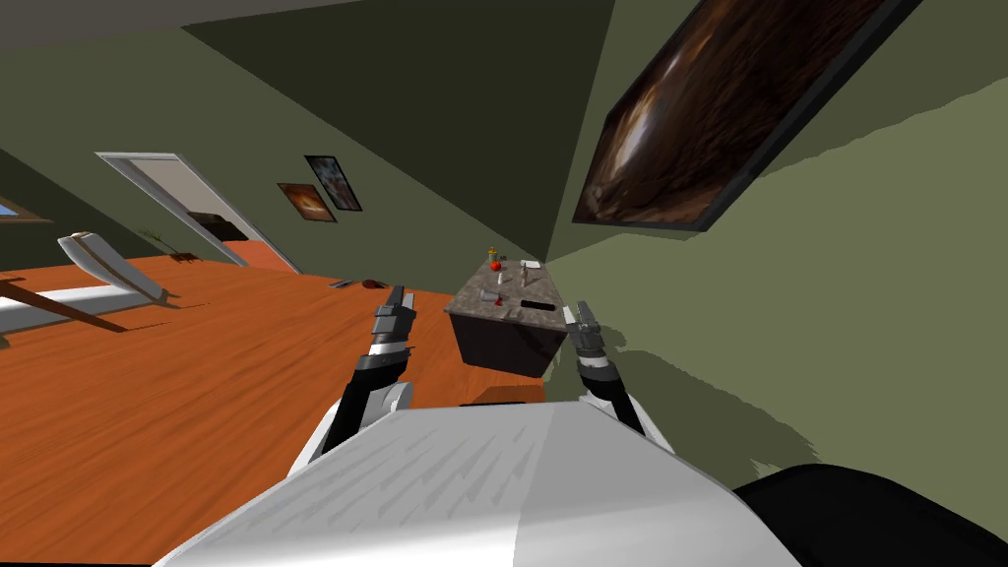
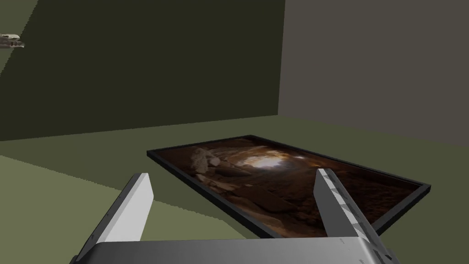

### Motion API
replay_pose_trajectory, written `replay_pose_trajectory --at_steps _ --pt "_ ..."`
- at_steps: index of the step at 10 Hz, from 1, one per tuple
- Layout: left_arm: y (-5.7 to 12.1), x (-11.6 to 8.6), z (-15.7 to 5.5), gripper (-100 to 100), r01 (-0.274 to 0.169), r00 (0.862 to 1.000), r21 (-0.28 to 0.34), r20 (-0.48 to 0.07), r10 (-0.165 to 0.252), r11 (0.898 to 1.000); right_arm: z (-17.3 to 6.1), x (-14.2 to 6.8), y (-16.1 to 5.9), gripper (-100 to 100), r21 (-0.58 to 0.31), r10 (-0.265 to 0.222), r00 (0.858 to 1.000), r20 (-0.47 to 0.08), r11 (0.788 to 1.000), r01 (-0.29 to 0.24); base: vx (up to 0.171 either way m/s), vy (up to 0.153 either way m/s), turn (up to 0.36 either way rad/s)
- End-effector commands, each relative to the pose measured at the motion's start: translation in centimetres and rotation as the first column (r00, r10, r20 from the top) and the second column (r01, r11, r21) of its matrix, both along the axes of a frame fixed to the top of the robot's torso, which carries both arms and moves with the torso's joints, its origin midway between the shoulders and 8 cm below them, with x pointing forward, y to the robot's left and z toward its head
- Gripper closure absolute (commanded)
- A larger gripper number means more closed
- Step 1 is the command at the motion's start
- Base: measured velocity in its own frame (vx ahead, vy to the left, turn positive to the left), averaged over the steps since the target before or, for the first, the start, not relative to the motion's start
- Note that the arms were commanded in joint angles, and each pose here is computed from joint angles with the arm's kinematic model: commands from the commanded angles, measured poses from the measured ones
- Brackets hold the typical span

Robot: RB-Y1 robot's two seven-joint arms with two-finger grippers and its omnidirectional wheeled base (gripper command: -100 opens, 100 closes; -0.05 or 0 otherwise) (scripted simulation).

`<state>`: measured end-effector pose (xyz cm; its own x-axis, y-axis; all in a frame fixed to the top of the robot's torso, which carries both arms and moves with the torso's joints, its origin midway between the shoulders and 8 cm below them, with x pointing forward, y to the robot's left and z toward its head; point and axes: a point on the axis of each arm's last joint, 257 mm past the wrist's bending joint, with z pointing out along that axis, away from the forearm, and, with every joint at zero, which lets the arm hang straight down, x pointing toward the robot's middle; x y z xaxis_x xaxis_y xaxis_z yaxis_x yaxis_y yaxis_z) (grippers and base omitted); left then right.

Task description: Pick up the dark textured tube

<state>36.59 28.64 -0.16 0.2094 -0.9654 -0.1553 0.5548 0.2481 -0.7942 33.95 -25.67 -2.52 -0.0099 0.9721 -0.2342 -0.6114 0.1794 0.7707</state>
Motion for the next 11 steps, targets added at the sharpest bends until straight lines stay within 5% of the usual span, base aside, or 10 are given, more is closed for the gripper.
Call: replay_pose_trajectory --at_steps 1,6,11 --pt "0.0 0.0 0.0 0 0.0 1.0 0.0 0.0 0.0 1.0 -1.5 0.2 0.2 -100 -0.043 0.021 0.999 -0.043 0.999 -0.023 -0.046 0.059 -0.036" --pt "0.0 0.0 0.0 0 0.0 1.0 0.0 0.0 0.0 1.0 -4.7 0.4 0.7 -100 -0.147 0.065 0.989 -0.136 0.985 -0.085 -0.032 0.055 -0.023" --pt "0.0 0.0 0.0 0 0.0 1.0 0.0 0.0 0.0 1.0 -10.5 0.3 0.6 -100 -0.282 0.089 0.954 -0.288 0.944 -0.173 -0.016 0.058 0.008"
